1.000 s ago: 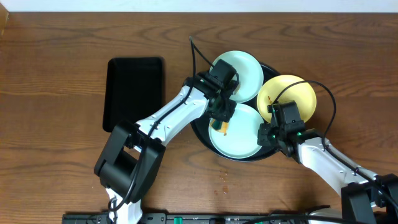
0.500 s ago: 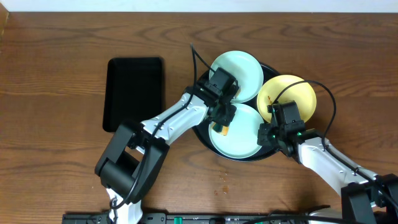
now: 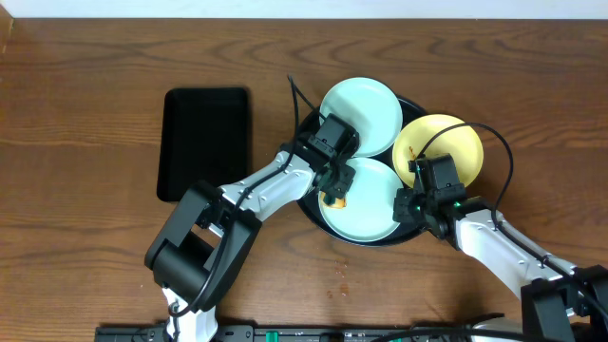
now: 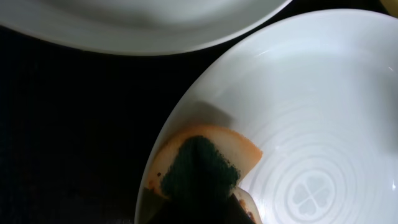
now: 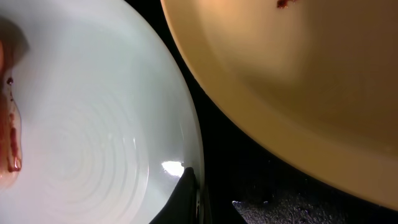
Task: Clean dirty plates on tray and stack at the side
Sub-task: 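Scrub the lower blue plate with the sponge in the left gripper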
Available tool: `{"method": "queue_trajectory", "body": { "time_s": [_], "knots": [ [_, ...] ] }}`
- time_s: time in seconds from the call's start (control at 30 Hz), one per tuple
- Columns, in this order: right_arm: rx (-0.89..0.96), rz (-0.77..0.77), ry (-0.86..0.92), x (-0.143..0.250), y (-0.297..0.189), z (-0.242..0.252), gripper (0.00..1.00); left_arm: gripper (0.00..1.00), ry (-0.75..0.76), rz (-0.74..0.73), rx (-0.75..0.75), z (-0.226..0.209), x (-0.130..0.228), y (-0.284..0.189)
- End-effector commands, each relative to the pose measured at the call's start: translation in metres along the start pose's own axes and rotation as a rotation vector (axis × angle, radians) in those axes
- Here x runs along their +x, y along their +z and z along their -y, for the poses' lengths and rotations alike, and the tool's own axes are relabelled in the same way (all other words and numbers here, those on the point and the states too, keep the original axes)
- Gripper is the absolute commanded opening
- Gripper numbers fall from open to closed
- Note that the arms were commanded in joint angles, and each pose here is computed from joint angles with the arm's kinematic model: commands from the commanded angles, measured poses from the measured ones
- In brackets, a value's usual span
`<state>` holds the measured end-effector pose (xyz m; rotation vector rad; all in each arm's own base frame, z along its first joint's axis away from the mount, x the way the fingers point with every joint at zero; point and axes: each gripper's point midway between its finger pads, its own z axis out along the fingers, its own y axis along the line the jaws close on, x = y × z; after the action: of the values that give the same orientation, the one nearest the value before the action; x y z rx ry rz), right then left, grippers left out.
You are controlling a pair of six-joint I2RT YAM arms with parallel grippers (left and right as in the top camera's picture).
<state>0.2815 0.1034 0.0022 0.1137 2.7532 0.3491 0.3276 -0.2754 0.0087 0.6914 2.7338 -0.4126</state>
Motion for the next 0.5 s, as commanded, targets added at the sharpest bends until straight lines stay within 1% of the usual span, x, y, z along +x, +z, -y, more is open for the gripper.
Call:
{"method": "queue_trajectory", "body": {
  "time_s": [0.0,0.17,0.3,0.47],
  "knots": [
    [0.015,-0.04,-0.014,0.012,0.005,0.003,0.01,0.08,-0.008,-0.035,-0.04,-0.009,0.014,0.008],
    [0.015,-0.04,-0.013,0.012,0.005,0.003,0.01,0.08,-0.007,-0.036,-0.041,-0.009,0.015,0.011],
    [0.015,-0.04,-0.013,0.012,0.005,0.003,0.01,0.08,-0.01,-0.053,-0.037,-0.011,0.019,0.022],
    [0.015,-0.04,-0.014,0.012,0.005,0.003,0.01,0.08,-0.019,-0.105,0.04,0.0,0.032,0.035]
  ]
}}
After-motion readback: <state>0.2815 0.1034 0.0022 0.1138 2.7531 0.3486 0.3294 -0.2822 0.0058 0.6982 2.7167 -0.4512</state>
